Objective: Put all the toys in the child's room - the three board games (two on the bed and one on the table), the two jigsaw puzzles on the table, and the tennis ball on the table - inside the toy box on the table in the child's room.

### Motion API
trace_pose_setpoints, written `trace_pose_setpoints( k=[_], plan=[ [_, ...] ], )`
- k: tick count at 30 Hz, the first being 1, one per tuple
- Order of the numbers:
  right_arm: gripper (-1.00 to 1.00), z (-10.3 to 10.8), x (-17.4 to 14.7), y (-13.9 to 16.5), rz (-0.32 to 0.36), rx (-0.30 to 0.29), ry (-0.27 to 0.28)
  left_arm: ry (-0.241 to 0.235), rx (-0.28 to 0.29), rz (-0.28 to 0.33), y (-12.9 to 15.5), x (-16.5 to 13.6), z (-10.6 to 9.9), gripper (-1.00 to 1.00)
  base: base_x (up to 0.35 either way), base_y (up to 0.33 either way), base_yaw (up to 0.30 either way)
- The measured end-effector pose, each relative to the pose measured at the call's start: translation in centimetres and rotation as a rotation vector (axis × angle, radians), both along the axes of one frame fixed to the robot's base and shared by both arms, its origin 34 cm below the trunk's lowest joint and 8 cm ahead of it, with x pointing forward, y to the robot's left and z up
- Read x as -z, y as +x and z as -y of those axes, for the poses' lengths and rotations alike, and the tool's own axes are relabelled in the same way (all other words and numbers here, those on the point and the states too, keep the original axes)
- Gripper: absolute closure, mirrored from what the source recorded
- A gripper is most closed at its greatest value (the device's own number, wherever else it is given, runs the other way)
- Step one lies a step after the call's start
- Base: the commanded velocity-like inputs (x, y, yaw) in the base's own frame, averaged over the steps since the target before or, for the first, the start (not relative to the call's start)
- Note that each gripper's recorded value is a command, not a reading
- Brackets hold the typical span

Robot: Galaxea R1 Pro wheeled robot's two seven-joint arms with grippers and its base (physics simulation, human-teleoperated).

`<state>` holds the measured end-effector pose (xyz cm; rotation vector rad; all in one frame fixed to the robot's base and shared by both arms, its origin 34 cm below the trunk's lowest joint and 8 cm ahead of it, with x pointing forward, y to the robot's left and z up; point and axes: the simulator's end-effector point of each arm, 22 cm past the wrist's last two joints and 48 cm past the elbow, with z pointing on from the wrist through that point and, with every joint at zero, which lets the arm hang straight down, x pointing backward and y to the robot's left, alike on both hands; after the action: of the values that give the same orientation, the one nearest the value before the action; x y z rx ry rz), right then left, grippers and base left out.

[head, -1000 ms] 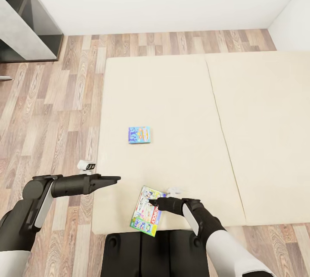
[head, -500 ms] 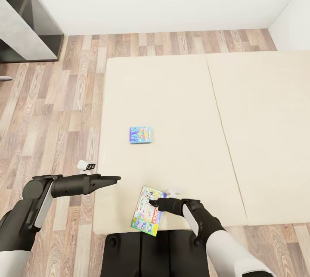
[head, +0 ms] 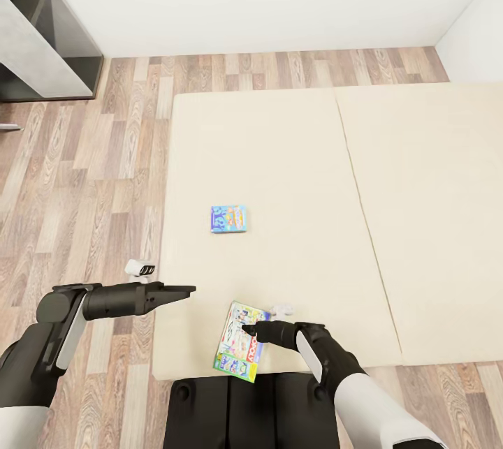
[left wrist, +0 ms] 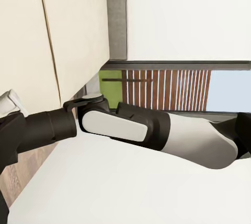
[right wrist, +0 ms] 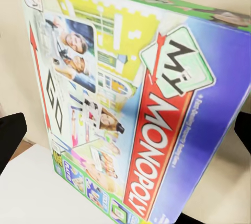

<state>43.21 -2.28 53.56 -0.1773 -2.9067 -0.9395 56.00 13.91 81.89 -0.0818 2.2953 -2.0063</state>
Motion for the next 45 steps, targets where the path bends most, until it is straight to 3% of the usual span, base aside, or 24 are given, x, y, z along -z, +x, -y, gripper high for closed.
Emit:
trace_pose_setpoints(
  k=[45],
  plan=[
    [-1.0,0.01,0.01,0.02,0.0,0.001,0.0,0.001,0.0,0.0,0.0,0.0,-0.08,-1.0,0.0,0.001,0.014]
  ],
)
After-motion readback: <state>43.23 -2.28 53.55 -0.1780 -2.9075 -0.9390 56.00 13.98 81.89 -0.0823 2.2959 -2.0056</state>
